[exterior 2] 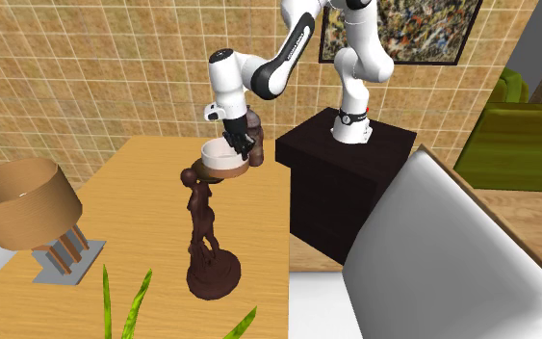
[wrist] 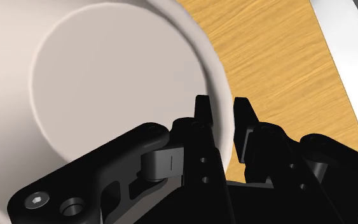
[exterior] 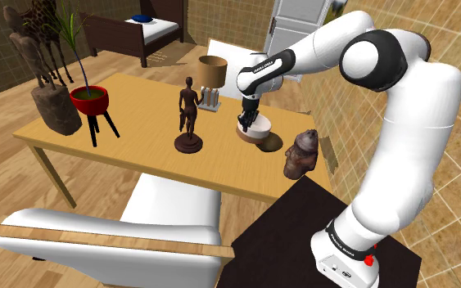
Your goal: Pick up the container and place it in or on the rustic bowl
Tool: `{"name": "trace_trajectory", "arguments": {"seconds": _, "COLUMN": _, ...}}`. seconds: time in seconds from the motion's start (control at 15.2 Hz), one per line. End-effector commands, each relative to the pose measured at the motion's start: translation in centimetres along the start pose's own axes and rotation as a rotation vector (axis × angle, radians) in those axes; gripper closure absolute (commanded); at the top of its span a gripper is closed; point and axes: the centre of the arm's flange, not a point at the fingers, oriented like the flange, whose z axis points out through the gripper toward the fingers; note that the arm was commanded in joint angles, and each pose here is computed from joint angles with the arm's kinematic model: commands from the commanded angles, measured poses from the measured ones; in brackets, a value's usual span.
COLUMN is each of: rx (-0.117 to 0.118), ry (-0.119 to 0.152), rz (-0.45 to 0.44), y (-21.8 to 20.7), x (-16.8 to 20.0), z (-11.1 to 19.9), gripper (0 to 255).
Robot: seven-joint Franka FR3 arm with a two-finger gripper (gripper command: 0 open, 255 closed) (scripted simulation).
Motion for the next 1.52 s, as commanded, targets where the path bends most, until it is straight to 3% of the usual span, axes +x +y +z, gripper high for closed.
{"name": "trace_trajectory", "arguments": {"seconds": 0.0, "rx": 0.0, "ry": 0.001, "rz": -0.001, "y": 2.3, "x": -0.5, "z": -0.3, "gripper": 255}}
{"name": "trace_trajectory", "arguments": {"seconds": 0.59, "rx": 0.0, "ry": 0.001, "rz": -0.001, "y": 14.0, "x": -3.2, "z": -1.6, "gripper": 255}}
{"name": "trace_trajectory", "arguments": {"seconds": 1.45, "rx": 0.0, "ry": 0.001, "rz": -0.001, "y": 14.3, "x": -2.4, "z": 5.2, "gripper": 255}}
